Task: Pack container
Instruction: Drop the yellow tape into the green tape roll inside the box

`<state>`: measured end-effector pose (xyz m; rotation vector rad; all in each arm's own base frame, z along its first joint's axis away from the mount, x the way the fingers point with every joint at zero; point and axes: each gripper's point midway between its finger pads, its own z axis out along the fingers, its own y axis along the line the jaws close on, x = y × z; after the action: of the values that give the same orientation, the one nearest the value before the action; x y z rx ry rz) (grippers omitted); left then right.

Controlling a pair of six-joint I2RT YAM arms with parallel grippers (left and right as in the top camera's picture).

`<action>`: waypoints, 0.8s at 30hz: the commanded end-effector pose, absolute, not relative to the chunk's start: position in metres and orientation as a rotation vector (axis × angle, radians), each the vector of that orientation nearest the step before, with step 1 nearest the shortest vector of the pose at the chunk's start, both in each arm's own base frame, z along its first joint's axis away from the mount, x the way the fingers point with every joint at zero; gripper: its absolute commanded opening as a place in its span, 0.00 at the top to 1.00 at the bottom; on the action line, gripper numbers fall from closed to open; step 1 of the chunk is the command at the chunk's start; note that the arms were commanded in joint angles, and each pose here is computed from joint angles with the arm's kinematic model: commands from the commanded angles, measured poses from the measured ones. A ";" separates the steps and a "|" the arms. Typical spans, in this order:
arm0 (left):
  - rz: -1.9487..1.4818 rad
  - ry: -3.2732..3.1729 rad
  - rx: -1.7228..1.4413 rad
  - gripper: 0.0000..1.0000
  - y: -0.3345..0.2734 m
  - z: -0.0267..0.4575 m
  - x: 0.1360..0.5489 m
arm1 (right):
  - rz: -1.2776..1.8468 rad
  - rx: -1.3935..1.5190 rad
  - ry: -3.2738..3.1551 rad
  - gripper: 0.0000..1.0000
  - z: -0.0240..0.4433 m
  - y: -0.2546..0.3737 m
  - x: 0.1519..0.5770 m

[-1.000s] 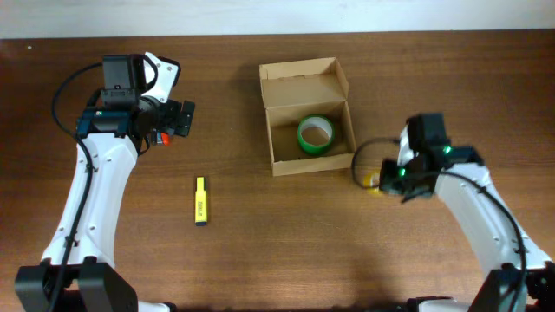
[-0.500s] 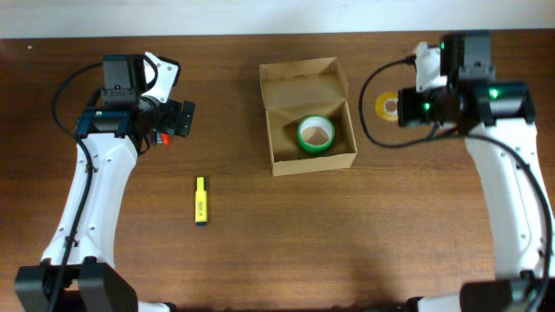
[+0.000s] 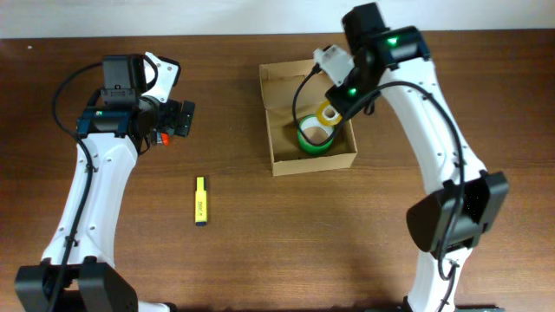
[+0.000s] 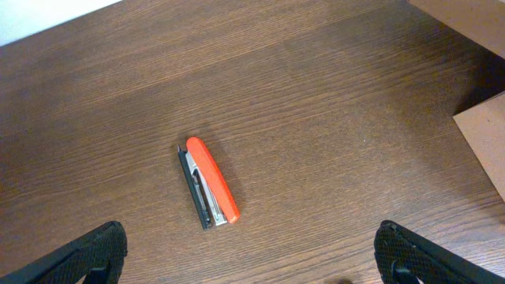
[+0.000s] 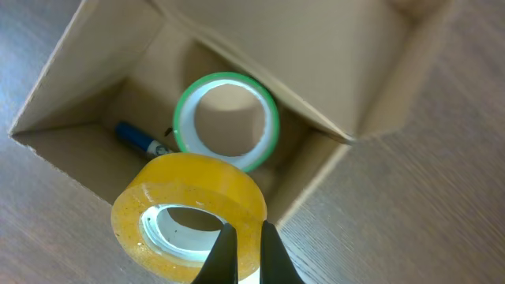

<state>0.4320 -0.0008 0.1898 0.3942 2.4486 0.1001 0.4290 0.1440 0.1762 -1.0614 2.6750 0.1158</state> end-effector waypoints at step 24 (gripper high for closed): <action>0.101 2.437 0.416 0.01 -0.004 0.192 0.436 | 0.102 -1.258 2.742 0.97 0.066 0.173 0.454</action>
<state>0.4320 -0.0008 0.1898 0.3942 2.4486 0.1001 0.4501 0.1680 0.0690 -1.2324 2.7590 0.1149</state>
